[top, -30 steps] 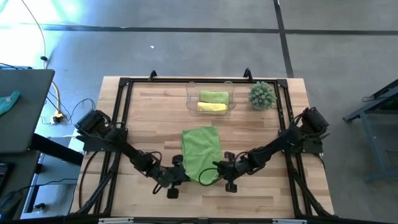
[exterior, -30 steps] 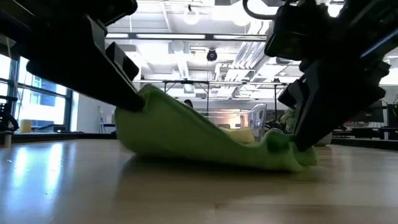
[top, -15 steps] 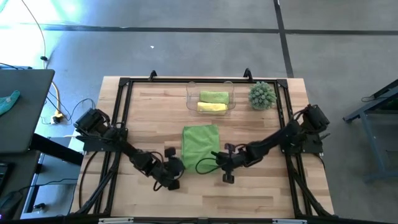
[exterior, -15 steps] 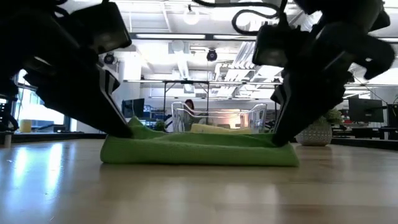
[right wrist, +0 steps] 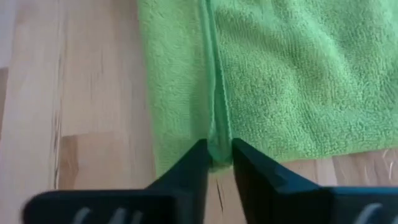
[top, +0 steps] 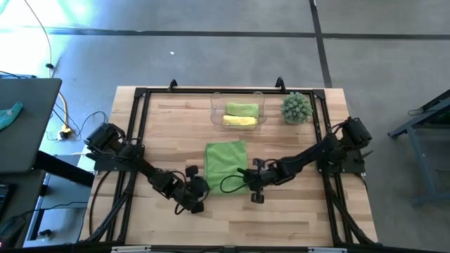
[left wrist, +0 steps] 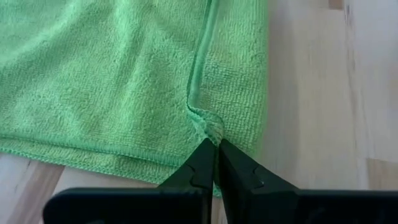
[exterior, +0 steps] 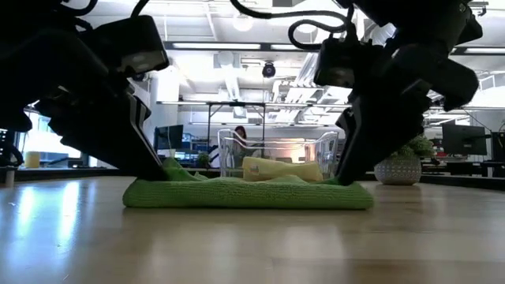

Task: Roll microfiber towels into tight, uniform cylinder then place into a basket
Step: Roll the green microfiber towel

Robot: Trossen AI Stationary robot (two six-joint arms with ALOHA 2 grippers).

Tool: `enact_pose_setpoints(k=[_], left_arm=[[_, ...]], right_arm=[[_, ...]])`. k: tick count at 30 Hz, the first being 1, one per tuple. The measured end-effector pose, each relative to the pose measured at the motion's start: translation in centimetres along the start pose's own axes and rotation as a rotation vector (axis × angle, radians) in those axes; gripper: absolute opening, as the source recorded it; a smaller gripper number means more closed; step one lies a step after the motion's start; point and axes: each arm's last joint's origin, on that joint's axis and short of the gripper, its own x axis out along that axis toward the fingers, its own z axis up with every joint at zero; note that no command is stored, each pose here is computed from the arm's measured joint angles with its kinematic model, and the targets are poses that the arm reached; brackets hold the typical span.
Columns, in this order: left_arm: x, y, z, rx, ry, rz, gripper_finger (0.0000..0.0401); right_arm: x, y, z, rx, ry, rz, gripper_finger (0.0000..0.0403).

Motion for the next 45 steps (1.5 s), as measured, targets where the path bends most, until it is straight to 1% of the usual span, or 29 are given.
enact_pose_setpoints(k=[3, 6, 9, 13, 16, 18, 21, 27, 30, 33, 37, 41, 45], left_arm=[[0.1, 0.0, -0.1, 0.0, 0.001, 0.006, 0.0007], [0.1, 0.0, -0.1, -0.006, 0.001, 0.005, 0.0007], [0.1, 0.0, -0.1, -0.015, 0.003, 0.001, 0.0007], [0.1, 0.0, -0.1, -0.019, 0.003, 0.001, 0.0007], [0.1, 0.0, -0.1, -0.027, 0.005, 0.003, 0.0007], [0.1, 0.1, -0.2, -0.029, 0.011, 0.007, 0.0007], [0.1, 0.1, -0.2, -0.025, 0.016, 0.01, 0.0007], [0.1, 0.1, -0.2, -0.025, 0.023, 0.002, 0.0007], [0.0, 0.1, -0.2, -0.062, 0.02, 0.006, 0.0012], [0.0, 0.1, -0.2, -0.077, 0.014, 0.012, 0.003], [-0.2, 0.1, 0.0, -0.078, 0.011, 0.009, 0.0072], [-1.0, 0.2, 0.3, -0.062, 0.053, -0.046, 0.011], [-2.0, 0.5, 0.6, -0.041, 0.073, -0.064, 0.0128]], right_arm=[[-0.2, -0.1, -0.2, 0.006, 0.036, 0.015, 0.0102], [-1.1, -0.2, 0.0, 0.022, 0.044, 0.038, 0.0118], [-2.1, -0.1, 0.3, 0.028, 0.021, 0.051, 0.0121], [-2.7, 0.9, 0.9, -0.013, -0.068, 0.1, 0.0119], [-2.1, 2.0, 1.1, -0.026, -0.129, 0.13, 0.0118], [-1.2, 2.6, 0.7, -0.044, -0.124, 0.134, 0.0118], [-0.2, 2.9, 0.2, -0.069, -0.122, 0.117, 0.0118], [1.1, 2.4, -0.4, -0.095, -0.11, -0.003, 0.0118], [1.6, 2.3, -0.8, -0.111, -0.094, -0.03, 0.0118], [2.1, 2.3, -1.0, -0.104, -0.079, -0.036, 0.0118], [2.5, 2.3, -1.2, -0.106, -0.07, -0.044, 0.0118], [2.6, 2.3, -1.2, -0.107, -0.069, -0.045, 0.0118], [2.6, 2.3, -1.2, -0.106, -0.074, -0.045, 0.0118]])
